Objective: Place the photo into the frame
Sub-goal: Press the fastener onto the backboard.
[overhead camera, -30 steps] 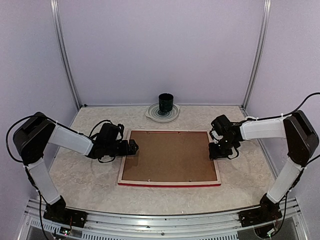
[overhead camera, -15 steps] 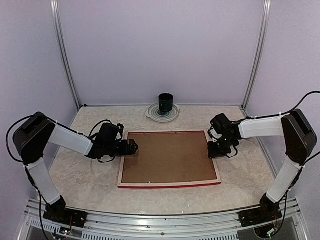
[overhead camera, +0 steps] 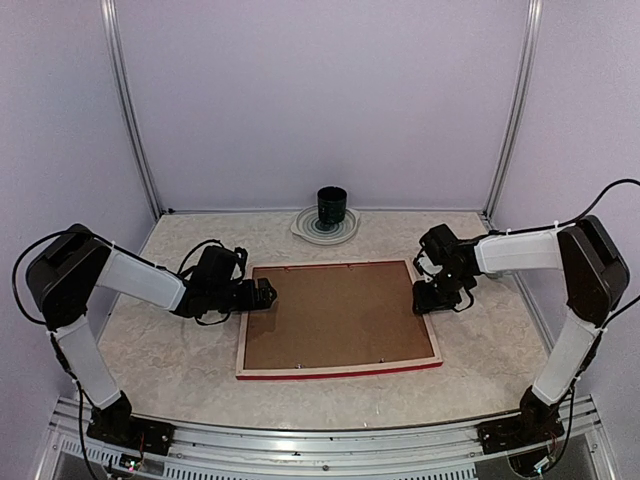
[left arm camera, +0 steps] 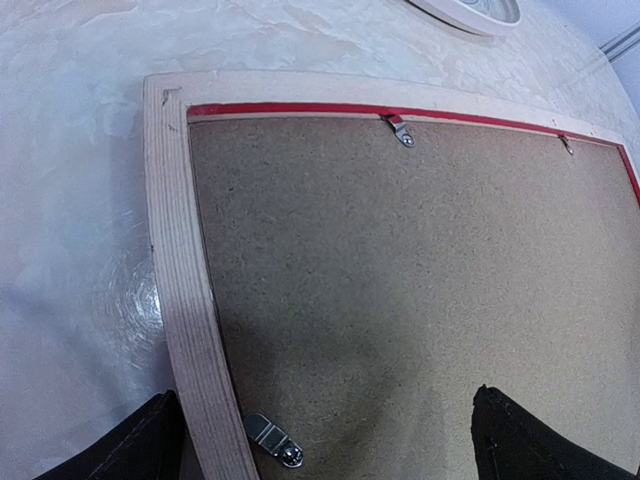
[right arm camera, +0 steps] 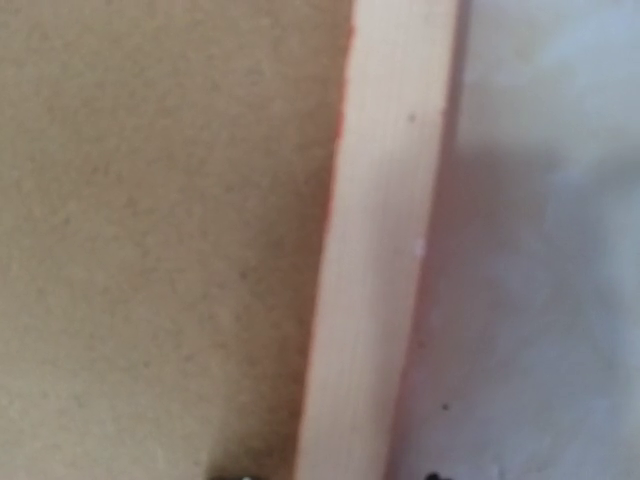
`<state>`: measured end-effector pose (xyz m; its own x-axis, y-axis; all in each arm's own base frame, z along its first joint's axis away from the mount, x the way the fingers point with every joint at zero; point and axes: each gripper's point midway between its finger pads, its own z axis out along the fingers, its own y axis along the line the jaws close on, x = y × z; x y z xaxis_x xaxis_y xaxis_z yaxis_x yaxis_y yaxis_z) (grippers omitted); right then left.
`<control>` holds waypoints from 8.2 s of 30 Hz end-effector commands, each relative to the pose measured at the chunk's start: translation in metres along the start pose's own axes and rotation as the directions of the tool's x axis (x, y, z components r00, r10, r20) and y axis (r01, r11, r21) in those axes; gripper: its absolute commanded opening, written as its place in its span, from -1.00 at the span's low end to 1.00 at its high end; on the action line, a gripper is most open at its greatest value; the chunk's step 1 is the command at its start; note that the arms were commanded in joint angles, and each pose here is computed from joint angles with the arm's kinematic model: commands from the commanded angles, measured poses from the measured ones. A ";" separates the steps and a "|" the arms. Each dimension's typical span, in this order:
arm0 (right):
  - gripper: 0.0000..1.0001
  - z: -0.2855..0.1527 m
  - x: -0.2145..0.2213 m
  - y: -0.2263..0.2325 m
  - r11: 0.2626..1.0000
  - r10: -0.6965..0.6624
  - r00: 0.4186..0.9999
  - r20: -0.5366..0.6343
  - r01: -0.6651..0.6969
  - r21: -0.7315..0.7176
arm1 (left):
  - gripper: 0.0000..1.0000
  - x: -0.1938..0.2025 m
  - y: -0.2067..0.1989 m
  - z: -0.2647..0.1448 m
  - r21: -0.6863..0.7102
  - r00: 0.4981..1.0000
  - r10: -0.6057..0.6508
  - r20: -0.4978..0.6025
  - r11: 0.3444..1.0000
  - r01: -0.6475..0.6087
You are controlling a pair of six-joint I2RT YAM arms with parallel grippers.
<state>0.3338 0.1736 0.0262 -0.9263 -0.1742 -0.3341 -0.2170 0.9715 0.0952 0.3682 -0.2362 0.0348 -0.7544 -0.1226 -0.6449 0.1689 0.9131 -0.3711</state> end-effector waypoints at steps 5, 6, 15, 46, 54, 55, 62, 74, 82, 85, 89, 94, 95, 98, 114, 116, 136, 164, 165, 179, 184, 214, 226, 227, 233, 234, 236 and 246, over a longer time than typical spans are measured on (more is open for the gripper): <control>-0.14 0.003 0.043 -0.007 1.000 -0.012 0.986 -0.169 0.015 0.019 | 0.98 0.036 0.018 0.005 -0.031 0.993 -0.019 -0.120 0.999 0.016; -0.14 0.000 0.040 -0.005 1.000 -0.013 0.987 -0.158 0.015 0.008 | 0.98 0.036 0.017 0.005 -0.030 0.992 -0.020 -0.121 0.999 0.017; 0.43 -0.040 0.000 0.003 1.000 -0.011 0.999 -0.053 0.011 0.000 | 0.98 0.034 0.014 0.002 -0.014 0.993 -0.023 -0.116 1.000 0.021; 0.29 -0.023 0.001 -0.004 0.984 -0.080 0.984 -0.161 0.104 0.146 | 0.98 0.039 0.009 0.004 0.013 0.990 -0.027 -0.139 0.999 0.029; 0.17 -0.015 0.006 -0.008 0.977 -0.095 0.977 -0.188 0.128 0.171 | 0.98 0.039 0.010 0.005 0.012 0.990 -0.024 -0.141 1.000 0.026; 0.16 -0.013 0.007 -0.008 0.976 -0.097 0.977 -0.192 0.131 0.172 | 0.98 0.040 0.009 0.005 0.013 0.989 -0.024 -0.143 1.000 0.026; 0.14 0.001 0.018 -0.006 0.972 -0.116 0.964 -0.238 0.160 0.174 | 0.98 0.041 0.011 0.007 0.008 0.989 -0.024 -0.147 1.000 0.025; 0.09 -0.004 0.017 0.004 0.977 -0.132 0.965 -0.227 0.165 0.133 | 0.98 0.042 0.013 0.009 0.005 0.988 -0.023 -0.152 1.000 0.024; -0.19 0.002 0.024 -0.006 0.967 -0.133 0.959 -0.250 0.180 0.179 | 0.98 0.040 0.014 0.008 0.002 0.988 -0.024 -0.150 1.000 0.025; -0.31 0.009 0.031 -0.007 0.968 -0.133 0.954 -0.270 0.184 0.172 | 0.98 0.040 0.015 0.007 -0.003 0.988 -0.025 -0.149 1.000 0.025; -0.44 0.015 0.037 -0.006 0.970 -0.137 0.949 -0.283 0.187 0.155 | 0.98 0.039 0.016 0.006 -0.003 0.989 -0.026 -0.146 1.000 0.026; -0.57 0.019 0.046 0.003 0.983 -0.140 0.949 -0.284 0.168 0.079 | 0.98 0.039 0.015 0.005 -0.001 0.989 -0.025 -0.145 1.000 0.025; -0.60 0.019 0.047 0.005 0.985 -0.139 0.950 -0.281 0.162 0.062 | 0.98 0.038 0.015 0.005 -0.001 0.989 -0.025 -0.144 1.000 0.025; -0.66 0.021 0.049 0.007 0.988 -0.135 0.953 -0.273 0.150 0.033 | 0.98 0.038 0.015 0.005 0.002 0.989 -0.025 -0.143 1.000 0.025; -0.46 -0.018 0.015 0.030 0.991 -0.127 0.980 -0.154 0.120 -0.054 | 0.98 0.034 0.015 0.000 -0.001 0.991 -0.026 -0.129 1.000 0.026; -0.39 -0.034 -0.001 0.031 0.992 -0.126 0.985 -0.114 0.123 -0.036 | 0.98 0.033 0.015 0.000 0.001 0.992 -0.026 -0.126 1.000 0.026; -0.37 -0.008 0.029 0.016 0.979 -0.167 0.960 -0.226 0.189 0.080 | 0.98 0.037 0.015 0.004 0.003 0.990 -0.031 -0.141 0.999 0.032; -0.25 -0.009 0.014 0.005 0.967 -0.151 0.971 -0.183 0.184 0.176 | 0.98 0.037 0.015 0.003 0.004 0.989 -0.033 -0.141 0.999 0.034; -0.26 -0.006 0.015 0.004 0.966 -0.152 0.970 -0.189 0.186 0.177 | 0.98 0.038 0.015 0.003 0.005 0.989 -0.033 -0.141 0.999 0.034; -0.48 0.018 0.038 -0.006 0.957 -0.162 0.951 -0.264 0.217 0.192 | 0.98 0.038 0.015 0.003 0.006 0.989 -0.033 -0.142 0.999 0.034; -0.52 0.028 0.056 -0.011 0.961 -0.146 0.938 -0.315 0.211 0.182 | 0.98 0.037 0.015 0.003 0.003 0.990 -0.031 -0.140 0.999 0.032; 0.01 0.007 0.031 0.013 0.986 -0.128 0.976 -0.178 0.145 0.086 | 0.95 0.001 0.038 -0.030 -0.196 1.000 -0.004 -0.023 0.981 -0.001; 0.02 0.012 0.035 0.017 0.984 -0.150 0.977 -0.151 0.162 0.067 | 0.64 -0.003 0.040 -0.010 -0.260 0.997 0.006 -0.072 0.965 -0.025; 0.01 0.013 0.036 0.017 0.984 -0.151 0.977 -0.151 0.163 0.067 | 0.61 -0.004 0.039 -0.009 -0.260 0.997 0.006 -0.075 0.965 -0.026; 0.02 0.010 0.034 0.017 0.983 -0.162 0.977 -0.140 0.171 0.061 | 0.44 -0.001 0.040 -0.005 -0.277 0.995 0.012 -0.099 0.960 -0.039; 0.01 0.010 0.034 0.018 0.983 -0.163 0.977 -0.137 0.172 0.060 | 0.43 -0.001 0.039 -0.004 -0.277 0.995 0.013 -0.101 0.960 -0.041; 0.01 0.009 0.033 0.018 0.983 -0.164 0.977 -0.135 0.173 0.058 | 0.38 0.001 0.040 -0.002 -0.284 0.994 0.016 -0.108 0.958 -0.046; 0.01 0.010 0.033 0.019 0.983 -0.167 0.977 -0.135 0.176 0.055 | 0.03 0.005 0.039 -0.001 -0.289 0.992 0.021 -0.126 0.956 -0.057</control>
<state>0.3226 0.1842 0.0305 -0.9022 -0.3211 -0.2881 -0.3237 0.9453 -0.0398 0.3758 -0.2032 0.0249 -0.8082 -0.0806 -0.5834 0.0203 0.9862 -0.1643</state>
